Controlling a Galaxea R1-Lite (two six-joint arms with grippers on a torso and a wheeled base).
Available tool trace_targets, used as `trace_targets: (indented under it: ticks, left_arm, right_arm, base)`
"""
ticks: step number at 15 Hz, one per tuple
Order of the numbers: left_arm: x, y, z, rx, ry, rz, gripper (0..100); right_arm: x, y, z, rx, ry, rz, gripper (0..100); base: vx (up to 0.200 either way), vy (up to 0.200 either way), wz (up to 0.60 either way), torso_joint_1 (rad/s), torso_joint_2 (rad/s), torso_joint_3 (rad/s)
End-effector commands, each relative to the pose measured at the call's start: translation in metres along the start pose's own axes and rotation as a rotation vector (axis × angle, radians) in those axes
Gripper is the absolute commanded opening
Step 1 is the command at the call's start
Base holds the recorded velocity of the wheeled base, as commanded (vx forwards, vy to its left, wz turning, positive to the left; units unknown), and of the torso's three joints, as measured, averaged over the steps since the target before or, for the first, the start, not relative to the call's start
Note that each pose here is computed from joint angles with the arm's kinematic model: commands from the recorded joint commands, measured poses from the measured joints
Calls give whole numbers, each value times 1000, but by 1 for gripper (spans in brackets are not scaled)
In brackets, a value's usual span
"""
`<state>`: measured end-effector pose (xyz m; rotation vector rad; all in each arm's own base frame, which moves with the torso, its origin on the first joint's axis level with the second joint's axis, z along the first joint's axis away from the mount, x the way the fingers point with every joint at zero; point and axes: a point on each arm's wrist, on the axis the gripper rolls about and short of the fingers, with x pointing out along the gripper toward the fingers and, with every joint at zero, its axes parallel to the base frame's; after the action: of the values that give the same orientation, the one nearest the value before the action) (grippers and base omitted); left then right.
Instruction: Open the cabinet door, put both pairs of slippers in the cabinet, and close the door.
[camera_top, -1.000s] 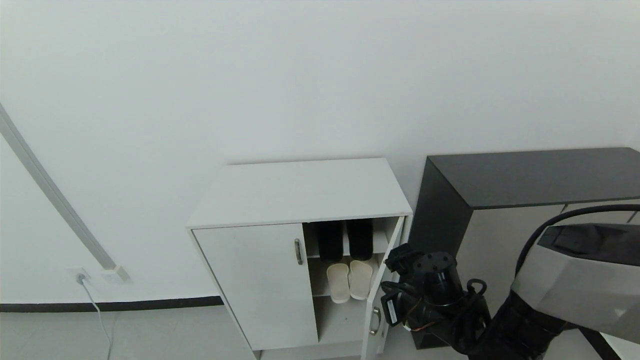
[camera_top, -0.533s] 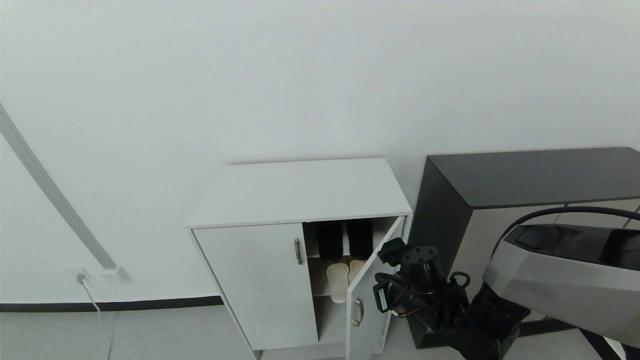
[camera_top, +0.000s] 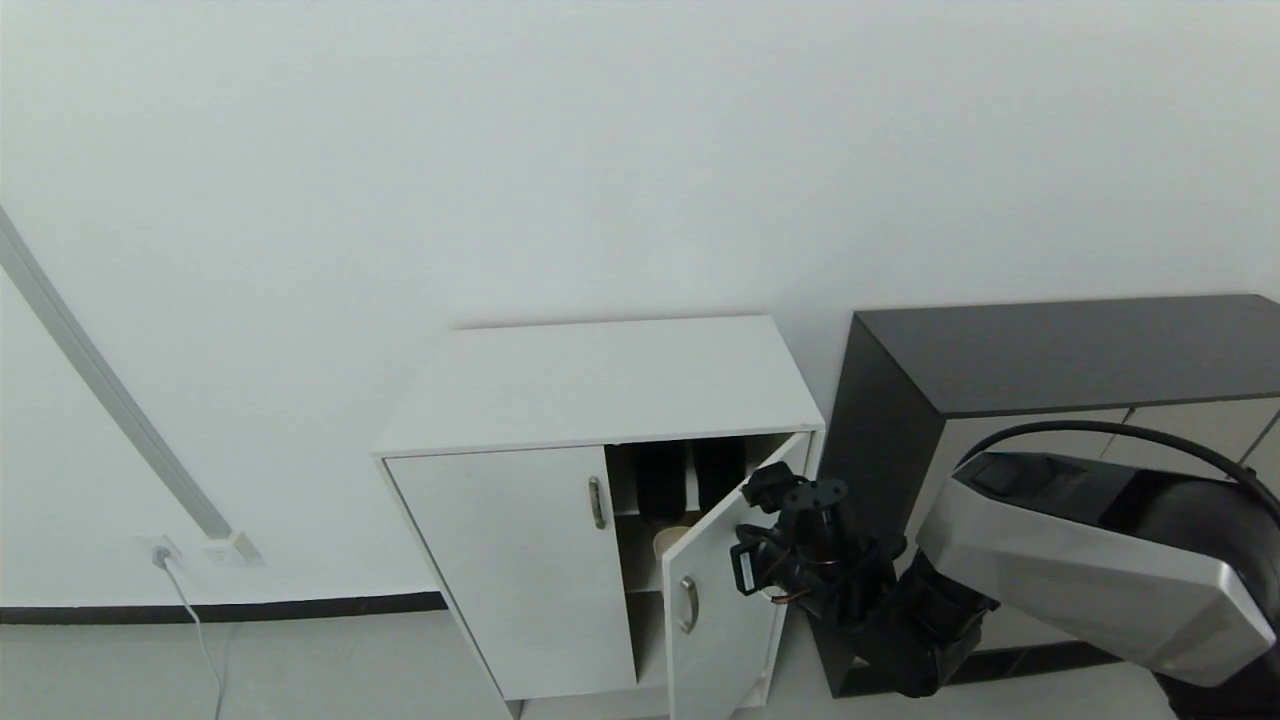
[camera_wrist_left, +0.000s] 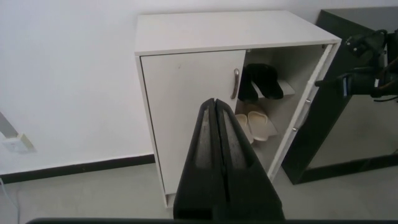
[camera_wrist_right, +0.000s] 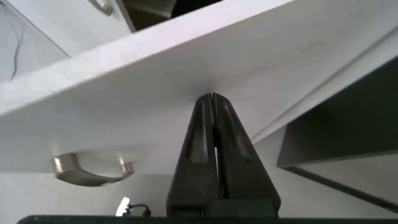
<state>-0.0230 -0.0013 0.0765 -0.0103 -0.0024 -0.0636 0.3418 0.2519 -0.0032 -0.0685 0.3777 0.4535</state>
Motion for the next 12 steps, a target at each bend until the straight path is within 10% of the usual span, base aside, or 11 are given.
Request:
trace_targets:
  ticks: [1,12]
  left_arm:
    - [0,0,0,0,0,1,0]
    - [0,0,0,0,0,1,0]
  right_arm:
    - [13,0,-5,3,-2,-5,0]
    - [52,-27,17,40,-79,-64,0]
  base:
    - [0,0,0,0,0,0]
    - [0,0,0,0,0,0]
